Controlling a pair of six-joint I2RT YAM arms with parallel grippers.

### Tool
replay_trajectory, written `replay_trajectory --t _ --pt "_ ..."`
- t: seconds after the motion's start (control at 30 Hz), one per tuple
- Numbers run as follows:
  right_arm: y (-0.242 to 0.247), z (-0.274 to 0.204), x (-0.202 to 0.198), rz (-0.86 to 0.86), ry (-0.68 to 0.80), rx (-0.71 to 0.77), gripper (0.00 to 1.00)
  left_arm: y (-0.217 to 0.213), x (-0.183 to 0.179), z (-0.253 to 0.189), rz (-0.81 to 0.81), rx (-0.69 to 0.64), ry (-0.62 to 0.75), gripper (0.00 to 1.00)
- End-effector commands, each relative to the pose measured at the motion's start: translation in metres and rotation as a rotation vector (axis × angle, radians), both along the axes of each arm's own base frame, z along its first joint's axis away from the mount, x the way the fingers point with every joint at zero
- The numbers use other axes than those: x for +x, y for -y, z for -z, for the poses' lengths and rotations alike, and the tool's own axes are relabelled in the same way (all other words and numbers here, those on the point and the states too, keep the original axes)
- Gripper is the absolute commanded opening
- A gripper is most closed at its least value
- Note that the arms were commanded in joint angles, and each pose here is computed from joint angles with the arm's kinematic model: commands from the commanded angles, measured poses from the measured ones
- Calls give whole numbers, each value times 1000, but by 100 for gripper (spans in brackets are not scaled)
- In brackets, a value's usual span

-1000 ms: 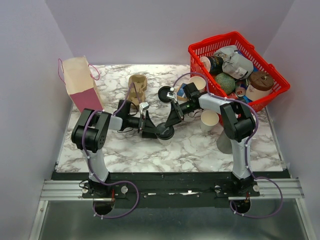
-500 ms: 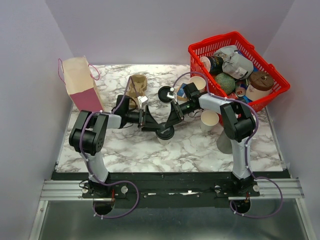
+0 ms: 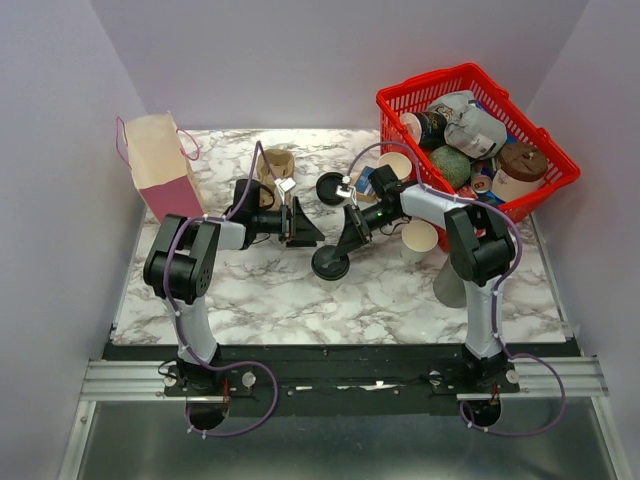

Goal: Pack the takeout coffee

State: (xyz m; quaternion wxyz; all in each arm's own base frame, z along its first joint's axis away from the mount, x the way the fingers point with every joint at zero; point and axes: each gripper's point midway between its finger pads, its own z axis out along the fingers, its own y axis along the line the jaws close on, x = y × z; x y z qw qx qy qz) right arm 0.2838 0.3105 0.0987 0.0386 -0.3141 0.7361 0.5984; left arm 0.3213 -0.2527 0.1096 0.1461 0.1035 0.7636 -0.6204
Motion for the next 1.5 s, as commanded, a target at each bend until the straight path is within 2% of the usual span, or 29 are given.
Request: replay_trajectory --t 0.0,0.43,0.6,0.9,1.17,1.23,1.27,1.33,1.37,1.47 --pt "10 -10 4 6 40 1 100 4 8 -1 -2 -8 40 99" --pt "16 -23 -11 -51 72 53 100 15 -11 0 54 -31 39 99" --pt "15 -15 -14 -69 80 0 100 15 -13 9 55 -24 22 98" --pt "9 -19 -25 -97 122 4 100 13 -19 17 64 -14 8 98" --pt "3 -3 -25 -76 146 -82 100 11 -18 26 62 18 2 98" --pt "3 -3 -24 -74 145 -83 100 12 -19 20 63 2 -13 98" --pt "2 -4 -24 -74 143 -82 100 14 -16 8 69 -31 48 98" --pt "2 -8 -25 -74 142 -72 100 15 -20 -8 62 -73 20 99" --pt "2 -10 -25 -73 144 -66 100 17 -17 -21 64 -112 89 99" --pt "1 -14 -27 -75 136 -53 100 17 -24 -44 73 -203 91 99"
